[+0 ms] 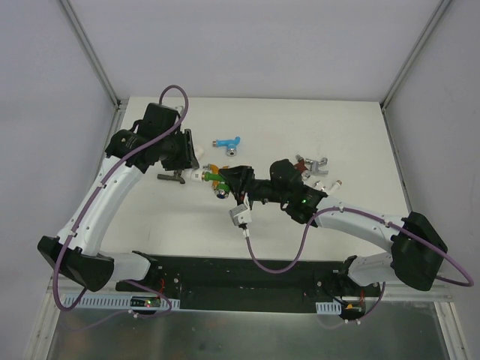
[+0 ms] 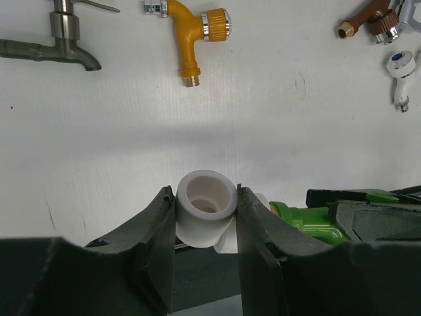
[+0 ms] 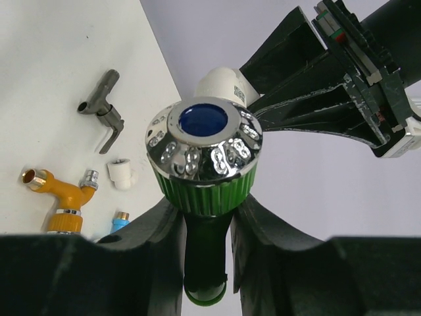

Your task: Install the water faucets

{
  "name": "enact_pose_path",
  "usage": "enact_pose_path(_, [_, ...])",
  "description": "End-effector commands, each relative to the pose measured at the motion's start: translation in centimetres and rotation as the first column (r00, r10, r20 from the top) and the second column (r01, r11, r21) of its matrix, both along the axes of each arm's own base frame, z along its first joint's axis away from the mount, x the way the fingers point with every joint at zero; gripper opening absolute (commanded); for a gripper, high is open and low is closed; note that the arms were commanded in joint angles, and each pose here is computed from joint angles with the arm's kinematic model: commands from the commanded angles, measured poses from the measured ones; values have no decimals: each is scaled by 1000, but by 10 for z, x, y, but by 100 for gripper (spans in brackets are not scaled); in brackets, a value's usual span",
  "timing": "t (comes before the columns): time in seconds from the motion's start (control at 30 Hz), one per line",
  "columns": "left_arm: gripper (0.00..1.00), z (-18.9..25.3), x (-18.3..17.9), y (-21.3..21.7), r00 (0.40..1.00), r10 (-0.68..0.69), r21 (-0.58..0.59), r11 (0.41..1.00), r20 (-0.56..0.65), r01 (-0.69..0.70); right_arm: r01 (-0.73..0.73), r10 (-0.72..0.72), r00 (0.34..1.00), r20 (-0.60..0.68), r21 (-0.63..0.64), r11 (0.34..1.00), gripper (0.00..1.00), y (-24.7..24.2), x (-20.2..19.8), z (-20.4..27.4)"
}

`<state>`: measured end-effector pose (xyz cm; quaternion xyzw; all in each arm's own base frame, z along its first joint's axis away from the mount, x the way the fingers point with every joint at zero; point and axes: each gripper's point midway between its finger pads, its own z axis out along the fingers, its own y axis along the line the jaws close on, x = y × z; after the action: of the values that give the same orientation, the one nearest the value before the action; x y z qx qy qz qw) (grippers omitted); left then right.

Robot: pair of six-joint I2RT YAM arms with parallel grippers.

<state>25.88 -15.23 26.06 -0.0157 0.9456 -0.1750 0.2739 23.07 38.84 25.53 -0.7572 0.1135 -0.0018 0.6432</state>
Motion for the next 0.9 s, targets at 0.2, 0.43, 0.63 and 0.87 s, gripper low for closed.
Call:
enact_pose_path(0.2, [0,31,-9,-21,993,-28,-152,987,114,45,-84,117,965,-237,146,986,0,9,-15,32])
enact_pose_path(0.43, [0,38,-12,-22,985,-26,-182,982,170,57,-84,160,895,-417,194,977,0,13,-18,36])
enact_pose_path(0.63, [0,43,-10,-23,973,-3,-204,978,229,51,-47,187,793,-580,248,968,0,21,-16,39])
enact_pose_path(0.87, [0,50,-6,-21,949,40,-244,969,312,39,38,285,585,-759,376,926,0,32,-15,53])
